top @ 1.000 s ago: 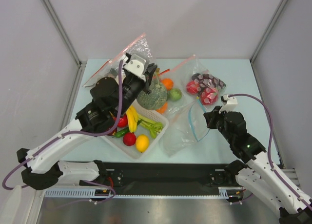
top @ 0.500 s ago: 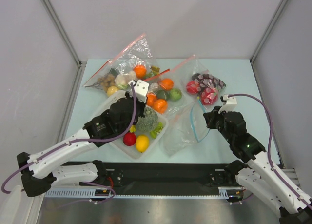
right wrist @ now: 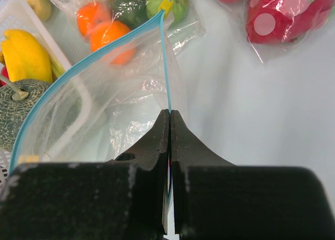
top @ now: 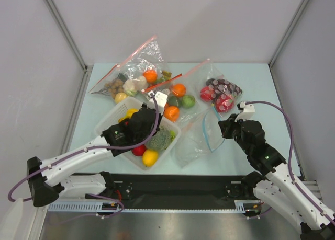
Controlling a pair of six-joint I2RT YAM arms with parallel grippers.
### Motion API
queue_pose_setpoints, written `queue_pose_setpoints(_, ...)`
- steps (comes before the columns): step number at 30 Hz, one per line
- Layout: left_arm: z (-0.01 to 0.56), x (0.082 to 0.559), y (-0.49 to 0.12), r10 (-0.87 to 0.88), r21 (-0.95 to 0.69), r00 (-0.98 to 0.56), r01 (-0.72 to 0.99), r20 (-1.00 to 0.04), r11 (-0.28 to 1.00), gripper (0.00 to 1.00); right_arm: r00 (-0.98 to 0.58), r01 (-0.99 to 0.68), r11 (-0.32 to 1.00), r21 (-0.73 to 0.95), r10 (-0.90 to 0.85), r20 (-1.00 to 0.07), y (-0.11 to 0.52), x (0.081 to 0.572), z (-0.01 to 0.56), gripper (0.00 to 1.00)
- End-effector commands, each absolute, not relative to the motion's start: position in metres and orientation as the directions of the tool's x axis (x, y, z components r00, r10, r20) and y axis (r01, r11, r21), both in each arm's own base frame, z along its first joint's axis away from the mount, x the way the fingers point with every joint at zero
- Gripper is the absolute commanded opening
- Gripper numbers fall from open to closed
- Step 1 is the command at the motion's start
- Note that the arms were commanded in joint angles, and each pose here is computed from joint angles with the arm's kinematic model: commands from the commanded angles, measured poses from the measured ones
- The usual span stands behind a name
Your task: Open the zip-top bag and remove the fake food
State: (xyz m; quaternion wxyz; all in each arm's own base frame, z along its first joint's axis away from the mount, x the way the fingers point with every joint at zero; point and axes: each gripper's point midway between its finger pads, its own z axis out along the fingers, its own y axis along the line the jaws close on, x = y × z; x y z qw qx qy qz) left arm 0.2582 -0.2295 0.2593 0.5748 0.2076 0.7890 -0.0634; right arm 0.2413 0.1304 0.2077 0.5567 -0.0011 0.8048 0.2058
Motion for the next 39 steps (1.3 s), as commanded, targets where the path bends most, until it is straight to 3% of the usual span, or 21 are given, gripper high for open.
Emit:
queue_pose_setpoints(1,0.257,0.259,-0.232,0.225,0.104,-0.271,0.398,-0.936,0.912,0.04,-0.339,-0.24,0.907,0.346,0.255,-0.905,0.131,0.243,0.227,0.0)
queue_pose_setpoints(4,0.26,0.256,-0.235,0.212,0.083,-0.269,0.421,-0.94,0.903,0.27,-0.339,-0.239,0.908,0.345,0.255,-0.906,0.131,0.243,0.226,0.0)
queue_pose_setpoints(5,0.263,0.255,-0.235,0.202,0.074,-0.265,0.426,-0.943,0.902,0.44,-0.338,-0.239,0.908,0.344,0.254,-0.906,0.131,0.243,0.227,0.0)
queue_pose_setpoints(7,0.266,0.254,-0.236,0.192,0.061,-0.262,0.438,-0.946,0.897,0.53,-0.335,-0.238,0.909,0.342,0.253,-0.907,0.13,0.243,0.227,0.0)
queue_pose_setpoints(11,0.275,0.252,-0.232,0.162,0.034,-0.25,0.447,-0.955,0.894,0.82,-0.33,-0.235,0.912,0.337,0.252,-0.91,0.129,0.244,0.229,0.0)
queue_pose_setpoints(12,0.279,0.252,-0.23,0.149,0.024,-0.247,0.446,-0.958,0.895,0.97,-0.327,-0.235,0.913,0.335,0.25,-0.911,0.129,0.244,0.231,0.0)
queue_pose_setpoints(13,0.28,0.251,-0.23,0.142,0.013,-0.249,0.458,-0.958,0.889,1.0,-0.32,-0.227,0.917,0.327,0.246,-0.915,0.126,0.244,0.232,0.0)
queue_pose_setpoints(14,0.282,0.25,-0.229,0.124,-0.007,-0.255,0.458,-0.959,0.889,1.0,-0.321,-0.225,0.92,0.322,0.242,-0.916,0.125,0.243,0.232,0.0)
queue_pose_setpoints(17,0.29,0.251,-0.221,0.067,-0.064,-0.267,0.453,-0.961,0.889,1.0,-0.311,-0.198,0.933,0.302,0.232,-0.922,0.118,0.244,0.236,0.16)
queue_pose_setpoints(20,0.298,0.252,-0.211,0.02,-0.111,-0.272,0.455,-0.962,0.884,1.0,-0.289,-0.168,0.945,0.28,0.225,-0.931,0.108,0.242,0.242,0.4)
queue_pose_setpoints(21,0.299,0.255,-0.205,0.01,-0.117,-0.275,0.442,-0.962,0.89,1.0,-0.275,-0.161,0.947,0.278,0.227,-0.934,0.104,0.242,0.248,0.54)
queue_pose_setpoints(24,0.31,0.255,-0.194,-0.023,-0.137,-0.267,0.416,-0.963,0.899,1.0,-0.258,-0.114,0.959,0.258,0.223,-0.94,0.092,0.241,0.252,0.72)
queue_pose_setpoints(33,0.329,0.248,-0.16,-0.081,-0.154,-0.229,0.322,-0.97,0.934,1.0,-0.177,0.034,0.971,0.238,0.24,-0.954,0.056,0.235,0.276,0.95)
queue_pose_setpoints(39,0.334,0.244,-0.139,-0.106,-0.157,-0.206,0.253,-0.973,0.954,1.0,-0.117,0.057,0.967,0.248,0.253,-0.96,0.044,0.229,0.297,1.0)
